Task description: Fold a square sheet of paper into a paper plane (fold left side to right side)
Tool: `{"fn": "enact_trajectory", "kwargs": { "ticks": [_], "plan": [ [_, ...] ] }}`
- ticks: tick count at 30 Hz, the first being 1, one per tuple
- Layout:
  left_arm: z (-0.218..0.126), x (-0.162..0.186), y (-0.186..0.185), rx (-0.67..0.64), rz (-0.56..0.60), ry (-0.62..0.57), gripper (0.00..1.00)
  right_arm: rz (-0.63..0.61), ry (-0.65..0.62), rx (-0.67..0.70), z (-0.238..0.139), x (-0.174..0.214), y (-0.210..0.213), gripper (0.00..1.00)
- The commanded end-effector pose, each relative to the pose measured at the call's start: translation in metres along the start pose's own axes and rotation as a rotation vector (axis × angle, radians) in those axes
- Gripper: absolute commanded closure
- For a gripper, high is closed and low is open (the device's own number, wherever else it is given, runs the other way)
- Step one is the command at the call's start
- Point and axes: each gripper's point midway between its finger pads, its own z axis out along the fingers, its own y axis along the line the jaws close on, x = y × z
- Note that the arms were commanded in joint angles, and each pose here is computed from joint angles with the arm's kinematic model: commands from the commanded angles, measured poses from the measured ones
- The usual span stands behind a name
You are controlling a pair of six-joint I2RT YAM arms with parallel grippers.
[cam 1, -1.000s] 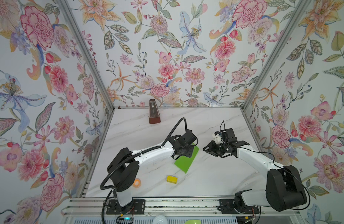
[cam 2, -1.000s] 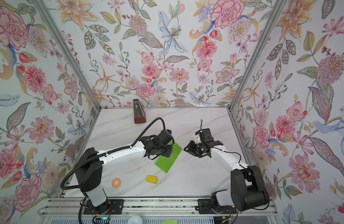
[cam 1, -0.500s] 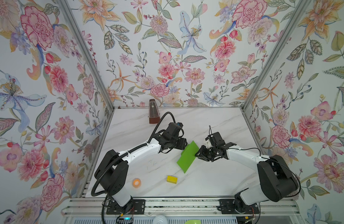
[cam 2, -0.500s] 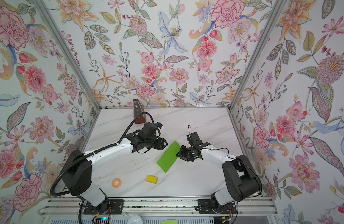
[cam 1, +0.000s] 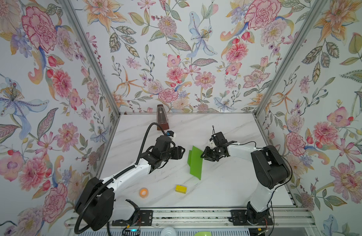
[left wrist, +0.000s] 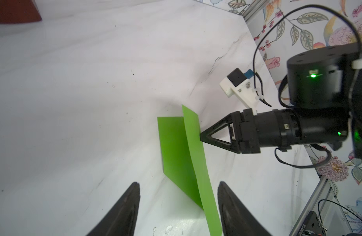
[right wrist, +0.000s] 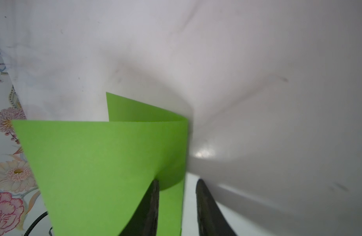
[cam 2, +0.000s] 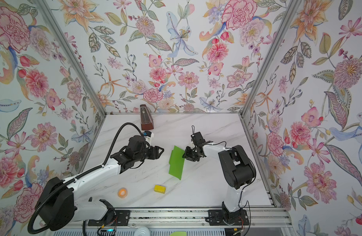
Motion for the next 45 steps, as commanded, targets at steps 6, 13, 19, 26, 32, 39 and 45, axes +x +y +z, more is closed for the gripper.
{"fn": "enact_trajectory", "kwargs": {
  "ticks": [6,13,19,26,32,39,45],
  "plan": [
    [-0.003,-0.011,0.001,0.135,-0.091,-0.083,0.32,-0.184,0.025,-0.211,-0.009,-0.013,0.058,0.66],
    [0.022,0.006,-0.007,0.234,-0.197,-0.009,0.35,-0.270,-0.079,-0.161,-0.054,-0.006,0.063,0.62],
    [0.056,0.033,-0.026,0.278,-0.217,0.103,0.39,-0.389,-0.205,-0.147,-0.087,0.016,0.058,0.62],
    [0.085,0.057,-0.024,0.244,-0.211,0.186,0.46,-0.568,-0.287,-0.086,-0.102,0.054,0.047,0.53],
    [0.092,0.063,-0.010,0.196,-0.216,0.200,0.63,-0.952,-0.326,0.002,-0.091,0.100,0.056,0.51],
    [0.088,0.059,-0.011,0.215,-0.232,0.192,0.57,-1.198,-0.303,0.112,-0.070,0.124,0.063,0.47],
    [0.089,0.057,-0.013,0.223,-0.236,0.193,0.57,-1.232,-0.299,0.151,-0.056,0.123,0.070,0.47]
  ]
}}
